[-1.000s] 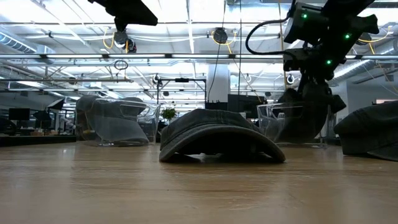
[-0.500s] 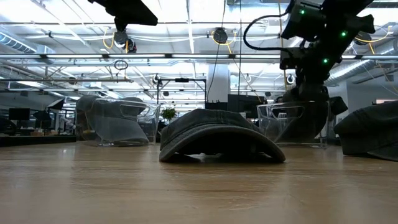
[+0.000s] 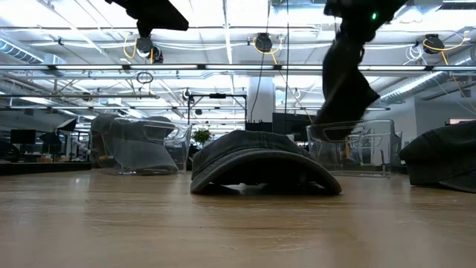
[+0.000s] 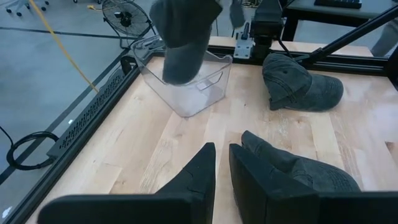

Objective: Pick & Place hat
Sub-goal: Put the left black cap into the right transparent bin

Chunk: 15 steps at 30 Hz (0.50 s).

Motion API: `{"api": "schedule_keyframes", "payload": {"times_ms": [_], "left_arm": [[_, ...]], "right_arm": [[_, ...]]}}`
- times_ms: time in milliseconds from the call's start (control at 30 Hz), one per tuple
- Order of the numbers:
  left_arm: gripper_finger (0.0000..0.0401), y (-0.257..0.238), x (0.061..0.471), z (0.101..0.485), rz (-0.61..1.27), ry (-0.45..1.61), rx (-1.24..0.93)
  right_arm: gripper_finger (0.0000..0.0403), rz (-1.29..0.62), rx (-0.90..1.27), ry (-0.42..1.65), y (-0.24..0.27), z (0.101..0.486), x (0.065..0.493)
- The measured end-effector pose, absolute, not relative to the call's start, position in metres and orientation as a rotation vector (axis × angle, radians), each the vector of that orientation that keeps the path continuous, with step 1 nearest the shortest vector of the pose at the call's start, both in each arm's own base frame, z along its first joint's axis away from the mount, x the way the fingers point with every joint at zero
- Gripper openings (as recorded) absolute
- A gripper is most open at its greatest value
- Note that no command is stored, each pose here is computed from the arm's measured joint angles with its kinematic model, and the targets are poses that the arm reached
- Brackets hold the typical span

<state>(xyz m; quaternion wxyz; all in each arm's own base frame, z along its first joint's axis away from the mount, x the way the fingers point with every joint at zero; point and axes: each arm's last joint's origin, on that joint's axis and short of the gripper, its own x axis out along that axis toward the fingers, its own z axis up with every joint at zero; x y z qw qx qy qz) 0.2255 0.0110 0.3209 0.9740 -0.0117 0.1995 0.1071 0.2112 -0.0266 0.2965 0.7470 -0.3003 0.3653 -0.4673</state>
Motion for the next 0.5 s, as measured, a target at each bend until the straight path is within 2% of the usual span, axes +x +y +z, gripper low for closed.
{"api": "schedule_keyframes", "payload": {"times_ms": [233,333,500], "left_arm": [[0.0058,0.011,0.226,0.321,0.216,0.403,-0.024],[0.0058,0.011,0.226,0.321,0.216,0.403,-0.024],[0.0058,0.011,0.226,0.321,0.216,0.402,-0.024]], "right_arm": [[0.0000,-0.728,-0.500,0.560,-0.030,0.327,0.194],[0.0000,-0.615,-0.435,0.513,-0.035,0.332,0.184],[0.0000,-0.320,-0.324,0.443,-0.045,0.335,0.175]]}}
